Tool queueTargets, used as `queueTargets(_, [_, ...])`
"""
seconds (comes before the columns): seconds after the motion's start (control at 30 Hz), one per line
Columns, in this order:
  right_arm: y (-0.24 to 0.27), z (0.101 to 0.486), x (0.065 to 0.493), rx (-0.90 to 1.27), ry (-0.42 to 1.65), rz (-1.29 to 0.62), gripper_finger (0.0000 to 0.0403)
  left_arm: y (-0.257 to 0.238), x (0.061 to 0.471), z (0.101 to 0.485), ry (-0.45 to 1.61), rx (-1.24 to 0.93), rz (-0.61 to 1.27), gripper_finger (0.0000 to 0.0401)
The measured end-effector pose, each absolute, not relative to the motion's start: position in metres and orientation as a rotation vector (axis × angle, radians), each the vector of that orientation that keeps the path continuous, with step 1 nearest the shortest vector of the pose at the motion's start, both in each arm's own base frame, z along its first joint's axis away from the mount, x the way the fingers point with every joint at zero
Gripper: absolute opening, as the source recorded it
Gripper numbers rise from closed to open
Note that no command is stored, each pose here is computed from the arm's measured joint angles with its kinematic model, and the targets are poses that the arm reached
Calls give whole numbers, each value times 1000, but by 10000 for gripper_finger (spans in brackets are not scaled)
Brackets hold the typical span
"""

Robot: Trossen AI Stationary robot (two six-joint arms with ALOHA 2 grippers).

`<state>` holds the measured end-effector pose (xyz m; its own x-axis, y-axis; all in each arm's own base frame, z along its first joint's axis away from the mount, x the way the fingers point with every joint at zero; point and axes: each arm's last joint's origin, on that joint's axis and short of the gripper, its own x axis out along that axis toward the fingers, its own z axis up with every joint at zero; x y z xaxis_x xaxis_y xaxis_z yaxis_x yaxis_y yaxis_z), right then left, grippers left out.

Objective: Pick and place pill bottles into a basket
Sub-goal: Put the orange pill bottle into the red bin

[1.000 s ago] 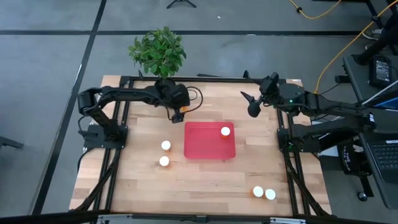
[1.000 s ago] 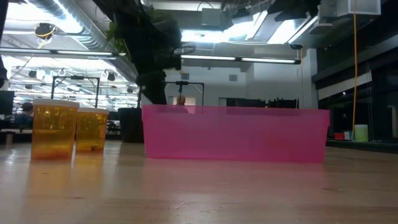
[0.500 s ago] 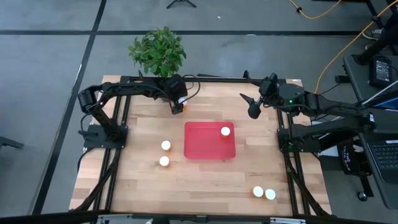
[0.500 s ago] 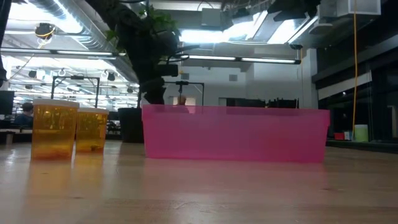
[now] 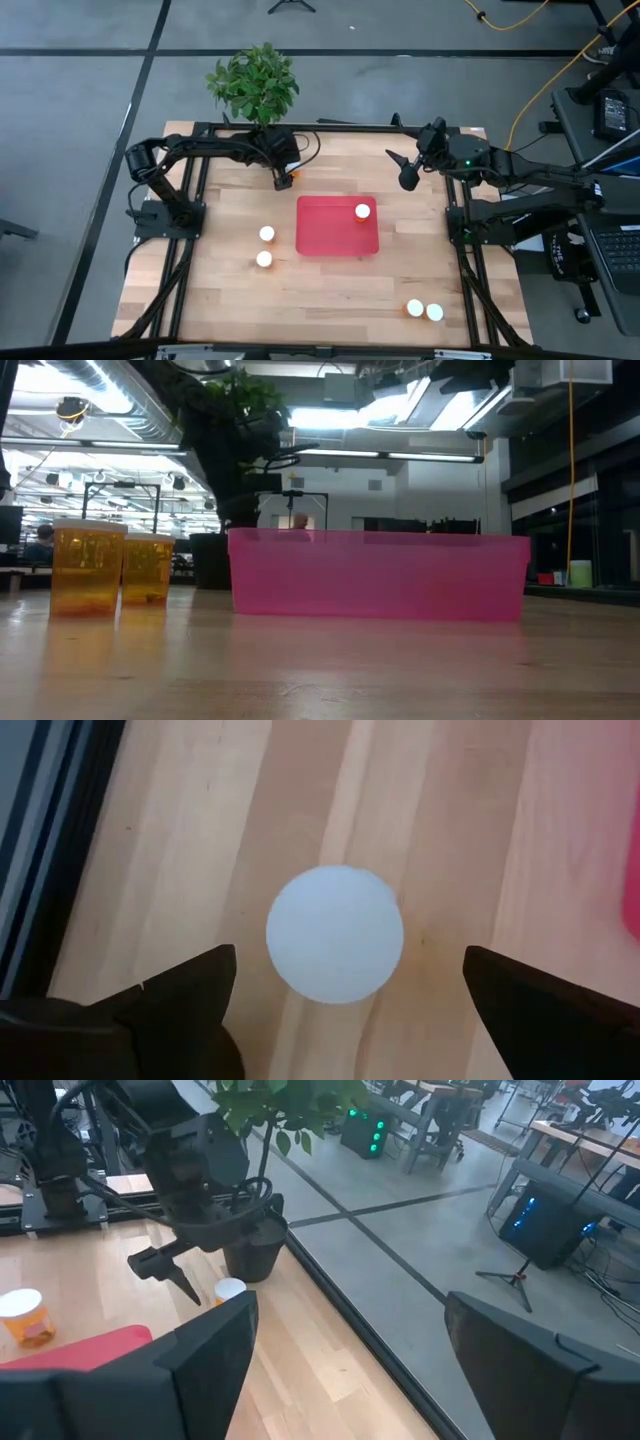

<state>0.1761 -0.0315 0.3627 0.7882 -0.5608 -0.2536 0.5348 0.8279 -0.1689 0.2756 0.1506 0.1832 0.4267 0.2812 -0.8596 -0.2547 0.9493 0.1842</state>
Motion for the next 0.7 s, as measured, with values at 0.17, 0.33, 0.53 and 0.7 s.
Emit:
queueTargets(0.17, [-32, 364, 176, -87, 292, -592, 323, 154, 276, 176, 1081, 25, 347, 389])
queueTargets(0.33, [-32, 364, 176, -83, 288, -592, 323, 157, 283, 165, 1079, 30, 335, 389])
queueTargets(0.53, [-31, 364, 177, -61, 281, -589, 323, 149, 288, 162, 1102, 73, 313, 389])
queueTargets(0.7, [-31, 364, 177, -61, 281, -589, 323, 146, 291, 163, 1096, 96, 317, 381])
